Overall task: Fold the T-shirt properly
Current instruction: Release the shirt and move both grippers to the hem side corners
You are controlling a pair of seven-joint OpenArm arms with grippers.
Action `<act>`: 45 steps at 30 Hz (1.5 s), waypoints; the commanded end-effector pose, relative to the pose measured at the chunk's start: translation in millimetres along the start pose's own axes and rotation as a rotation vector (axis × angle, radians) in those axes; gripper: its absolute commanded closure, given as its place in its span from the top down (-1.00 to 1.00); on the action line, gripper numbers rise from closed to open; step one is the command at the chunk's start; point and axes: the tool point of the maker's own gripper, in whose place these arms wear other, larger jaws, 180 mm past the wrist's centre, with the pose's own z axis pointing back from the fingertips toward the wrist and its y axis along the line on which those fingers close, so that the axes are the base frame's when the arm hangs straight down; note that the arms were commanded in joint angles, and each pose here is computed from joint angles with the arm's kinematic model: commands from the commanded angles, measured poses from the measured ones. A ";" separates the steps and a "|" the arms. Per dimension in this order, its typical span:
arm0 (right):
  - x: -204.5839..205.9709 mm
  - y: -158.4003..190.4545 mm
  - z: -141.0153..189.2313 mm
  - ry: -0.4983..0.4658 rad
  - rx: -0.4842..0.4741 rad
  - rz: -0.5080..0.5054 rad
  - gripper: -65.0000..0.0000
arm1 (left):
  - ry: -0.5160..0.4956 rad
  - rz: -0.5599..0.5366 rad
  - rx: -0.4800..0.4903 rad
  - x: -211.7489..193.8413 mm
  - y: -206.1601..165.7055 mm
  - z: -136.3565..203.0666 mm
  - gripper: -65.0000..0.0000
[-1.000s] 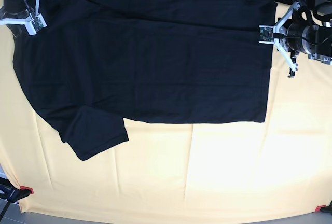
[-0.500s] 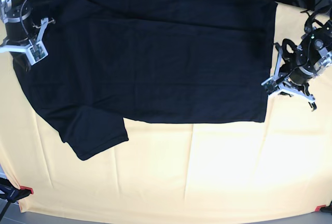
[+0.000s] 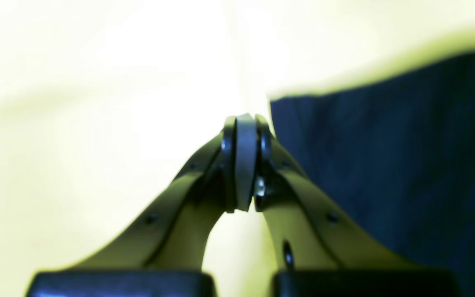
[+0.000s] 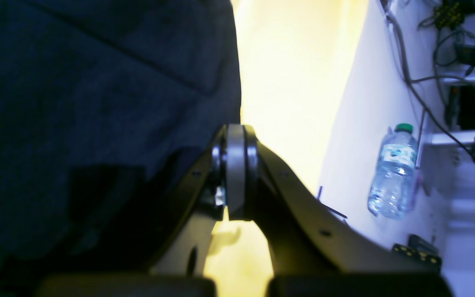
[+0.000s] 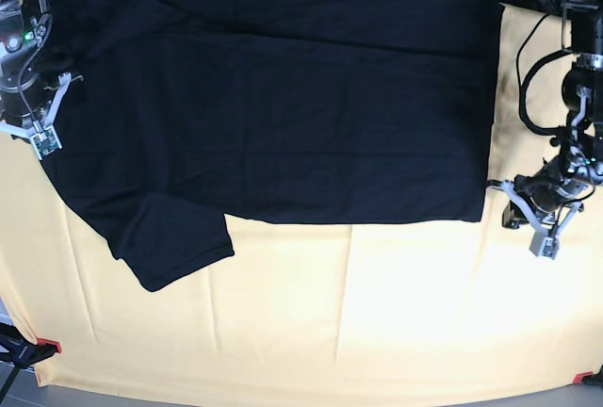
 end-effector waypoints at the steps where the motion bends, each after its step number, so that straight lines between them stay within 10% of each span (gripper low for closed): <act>1: 11.0 -12.0 1.3 -0.038 -0.028 0.013 -1.00 | -0.079 0.049 0.006 27.1 15.4 6.0 -1.00; 4: 12.9 -12.6 0.9 -0.043 -0.027 0.007 -1.00 | -0.096 0.169 -0.048 28.8 24.7 -2.2 -1.00; 8: 16.2 -11.8 0.3 -0.052 -0.015 -0.005 -1.00 | -0.075 0.198 -0.131 19.7 14.9 -15.5 -0.01; 10: 16.4 -8.9 0.3 -0.052 0.001 0.001 -1.00 | -0.044 0.211 -0.142 11.3 11.3 -22.1 0.13; 33: 15.5 -7.3 0.2 -0.049 0.002 -0.007 -1.00 | 0.164 0.245 -0.416 -35.9 -72.0 -37.1 0.11; 39: 16.2 -7.2 0.3 -0.053 0.003 -0.007 -1.00 | 0.154 0.216 -0.386 -25.0 -62.8 -37.6 -1.00; 45: 26.6 -22.7 -1.2 -0.077 -0.056 -0.039 -1.00 | 0.131 0.191 -0.338 -3.6 -52.8 -40.9 -1.00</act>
